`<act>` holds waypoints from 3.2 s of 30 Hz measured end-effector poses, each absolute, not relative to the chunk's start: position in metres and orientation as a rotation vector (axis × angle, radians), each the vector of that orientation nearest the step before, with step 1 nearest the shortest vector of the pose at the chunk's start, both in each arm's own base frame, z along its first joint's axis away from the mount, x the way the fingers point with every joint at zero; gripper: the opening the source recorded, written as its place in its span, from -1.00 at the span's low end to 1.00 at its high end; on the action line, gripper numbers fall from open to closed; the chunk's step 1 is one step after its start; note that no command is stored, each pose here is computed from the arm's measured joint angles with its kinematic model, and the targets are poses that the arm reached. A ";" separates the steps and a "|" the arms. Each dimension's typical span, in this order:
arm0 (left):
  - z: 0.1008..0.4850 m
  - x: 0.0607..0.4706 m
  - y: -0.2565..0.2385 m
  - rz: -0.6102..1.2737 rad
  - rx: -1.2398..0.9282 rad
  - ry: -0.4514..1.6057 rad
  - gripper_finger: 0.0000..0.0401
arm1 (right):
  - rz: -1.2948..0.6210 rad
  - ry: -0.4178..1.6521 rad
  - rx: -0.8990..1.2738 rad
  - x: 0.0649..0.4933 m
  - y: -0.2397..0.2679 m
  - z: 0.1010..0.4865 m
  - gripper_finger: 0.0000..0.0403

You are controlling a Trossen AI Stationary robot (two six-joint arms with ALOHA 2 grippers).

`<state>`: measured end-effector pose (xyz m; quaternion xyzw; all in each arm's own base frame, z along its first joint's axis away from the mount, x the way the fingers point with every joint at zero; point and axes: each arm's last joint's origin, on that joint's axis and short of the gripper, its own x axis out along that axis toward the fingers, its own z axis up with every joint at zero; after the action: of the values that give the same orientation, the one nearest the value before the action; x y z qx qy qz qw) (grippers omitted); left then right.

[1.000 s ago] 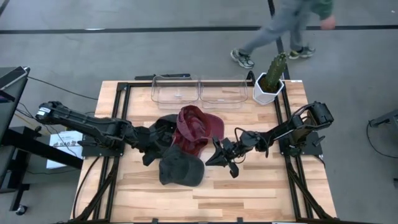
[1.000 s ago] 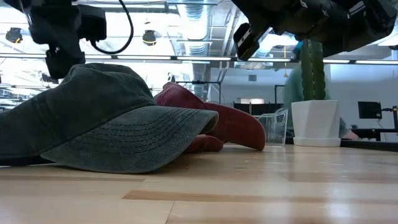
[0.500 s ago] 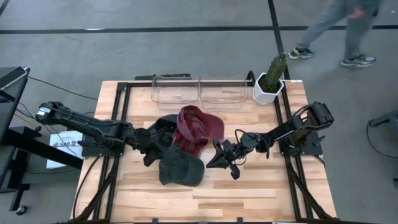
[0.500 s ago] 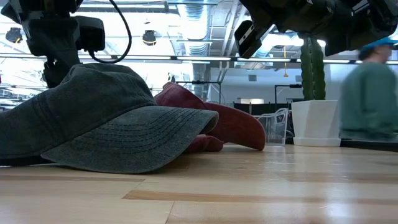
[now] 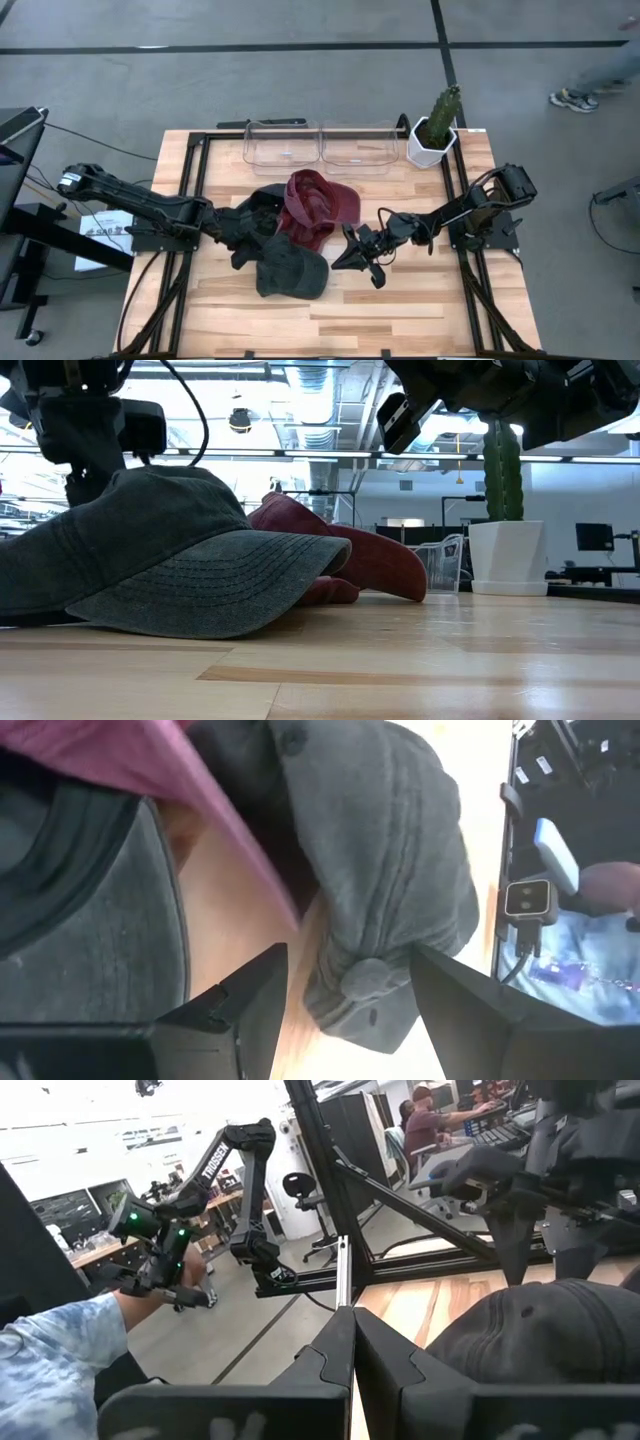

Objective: Pick & Place hat
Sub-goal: Put the right black cap into the left transparent bin

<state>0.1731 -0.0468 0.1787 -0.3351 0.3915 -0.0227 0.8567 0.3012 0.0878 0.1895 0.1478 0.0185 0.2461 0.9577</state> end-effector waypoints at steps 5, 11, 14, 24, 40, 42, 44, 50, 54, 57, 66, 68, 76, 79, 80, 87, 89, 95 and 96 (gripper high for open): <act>0.174 0.173 -0.047 -0.059 -0.716 0.800 0.04 | 0.499 0.037 0.300 0.301 0.088 0.190 -1.00; 0.181 0.178 -0.049 -0.116 -0.727 0.723 0.04 | 0.498 0.038 0.300 0.301 0.088 0.189 -1.00; 0.182 0.178 -0.049 -0.129 -0.729 0.716 0.04 | 0.499 0.037 0.300 0.301 0.088 0.189 -1.00; 0.172 0.187 -0.051 -0.126 -0.700 0.745 -0.19 | 0.499 0.033 0.300 0.301 0.088 0.190 -1.00; 0.176 0.195 -0.054 -0.246 -0.515 0.640 -0.94 | 0.500 0.031 0.300 0.301 0.088 0.190 -1.00; 0.181 0.194 -0.053 -0.260 -0.506 0.606 -0.93 | 0.502 0.033 0.301 0.301 0.088 0.190 -1.00; 0.186 0.192 -0.053 -0.274 -0.494 0.573 -0.93 | 0.514 0.042 0.307 0.301 0.088 0.189 -1.00; 0.201 0.187 -0.051 -0.280 -0.496 0.470 -0.94 | 0.597 0.139 0.281 0.291 0.088 0.199 -1.00; 0.208 0.188 -0.046 -0.195 -0.533 0.394 -0.91 | 0.614 0.198 0.198 0.274 0.086 0.217 -1.00; 0.213 0.190 -0.041 -0.175 -0.572 0.342 -0.92 | 0.586 0.218 0.125 0.258 0.083 0.232 -1.00; 0.255 0.201 -0.038 -0.216 -0.336 0.177 -0.91 | 0.438 0.168 -0.009 0.197 0.069 0.241 -1.00; 0.262 0.203 -0.034 -0.199 -0.276 0.148 -0.90 | 0.376 0.163 -0.012 0.187 0.063 0.233 -1.00; 0.292 0.209 -0.003 -0.079 -0.222 0.034 -0.94 | 0.223 0.159 -0.017 0.164 0.043 0.192 -1.00; 0.304 0.208 0.010 -0.108 -0.220 0.003 -0.90 | 0.194 0.149 -0.014 0.162 0.038 0.182 -1.00; 0.307 0.208 0.015 -0.116 -0.218 -0.003 -0.89 | 0.176 0.152 -0.015 0.161 0.036 0.180 -1.00; 0.319 0.202 0.046 -0.167 -0.183 -0.018 -0.88 | 0.104 0.163 -0.033 0.162 0.028 0.177 -1.00; 0.320 0.198 0.057 -0.171 -0.143 -0.021 -0.88 | 0.093 0.162 -0.054 0.162 0.026 0.177 -1.00; 0.321 0.177 0.102 -0.056 -0.039 -0.030 -0.88 | -0.014 0.160 -0.105 0.164 0.014 0.178 -1.00; 0.321 0.171 0.110 -0.027 -0.032 -0.030 -0.88 | -0.036 0.161 -0.120 0.164 0.011 0.178 -1.00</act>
<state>0.1714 0.1100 0.3207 -0.0162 -0.0150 -0.0133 0.9997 0.1638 0.0114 0.1778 -0.0601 0.0805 -0.0180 0.9948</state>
